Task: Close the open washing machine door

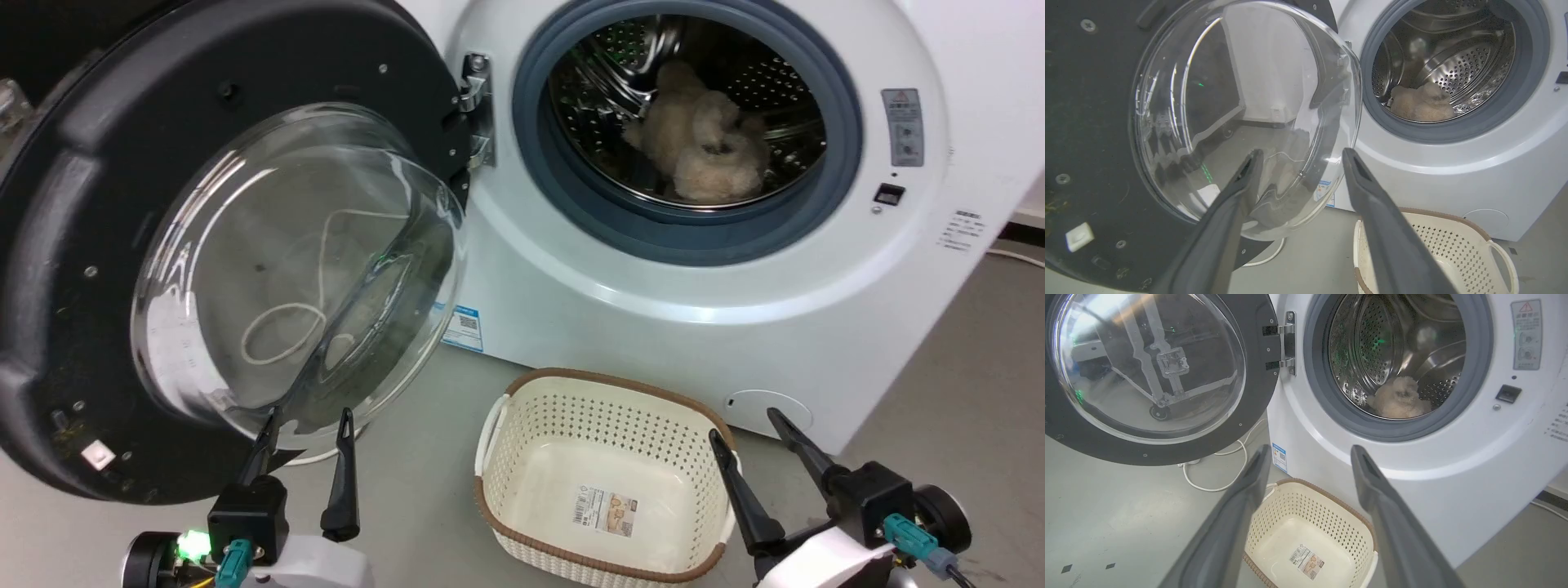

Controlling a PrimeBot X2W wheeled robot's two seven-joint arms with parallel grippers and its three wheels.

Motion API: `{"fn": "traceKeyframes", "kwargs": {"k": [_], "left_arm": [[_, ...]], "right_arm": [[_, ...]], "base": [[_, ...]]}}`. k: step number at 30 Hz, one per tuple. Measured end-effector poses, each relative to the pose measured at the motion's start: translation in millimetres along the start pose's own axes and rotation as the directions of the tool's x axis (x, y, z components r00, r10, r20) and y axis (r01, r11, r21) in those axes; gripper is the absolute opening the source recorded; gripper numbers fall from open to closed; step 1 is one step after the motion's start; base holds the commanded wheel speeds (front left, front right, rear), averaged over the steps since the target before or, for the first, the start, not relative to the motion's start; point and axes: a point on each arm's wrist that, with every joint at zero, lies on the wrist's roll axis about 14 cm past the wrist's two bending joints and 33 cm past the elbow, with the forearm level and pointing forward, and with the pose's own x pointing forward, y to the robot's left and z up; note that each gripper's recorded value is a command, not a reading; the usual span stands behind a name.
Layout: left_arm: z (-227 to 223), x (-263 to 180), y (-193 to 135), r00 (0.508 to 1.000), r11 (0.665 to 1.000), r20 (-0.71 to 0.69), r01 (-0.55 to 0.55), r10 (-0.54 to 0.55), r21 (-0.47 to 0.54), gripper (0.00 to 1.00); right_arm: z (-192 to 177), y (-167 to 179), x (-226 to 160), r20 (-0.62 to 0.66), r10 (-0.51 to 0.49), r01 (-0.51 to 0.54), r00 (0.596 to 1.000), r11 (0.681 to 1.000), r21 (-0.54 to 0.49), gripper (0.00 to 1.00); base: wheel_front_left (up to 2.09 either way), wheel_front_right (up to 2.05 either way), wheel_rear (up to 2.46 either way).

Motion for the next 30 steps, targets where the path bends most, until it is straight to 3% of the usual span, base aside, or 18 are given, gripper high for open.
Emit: {"fn": "traceKeyframes", "kwargs": {"k": [30], "left_arm": [[8.7,-28.8,45.6,0.987,0.987,0.057,-0.154,0.152,0.041,1.00]], "right_arm": [[-1.4,53.9,21.4,0.031,0.175,-0.176,0.984,0.984,0.017,1.00]], "base": [[0.00,0.00,0.00]]}}
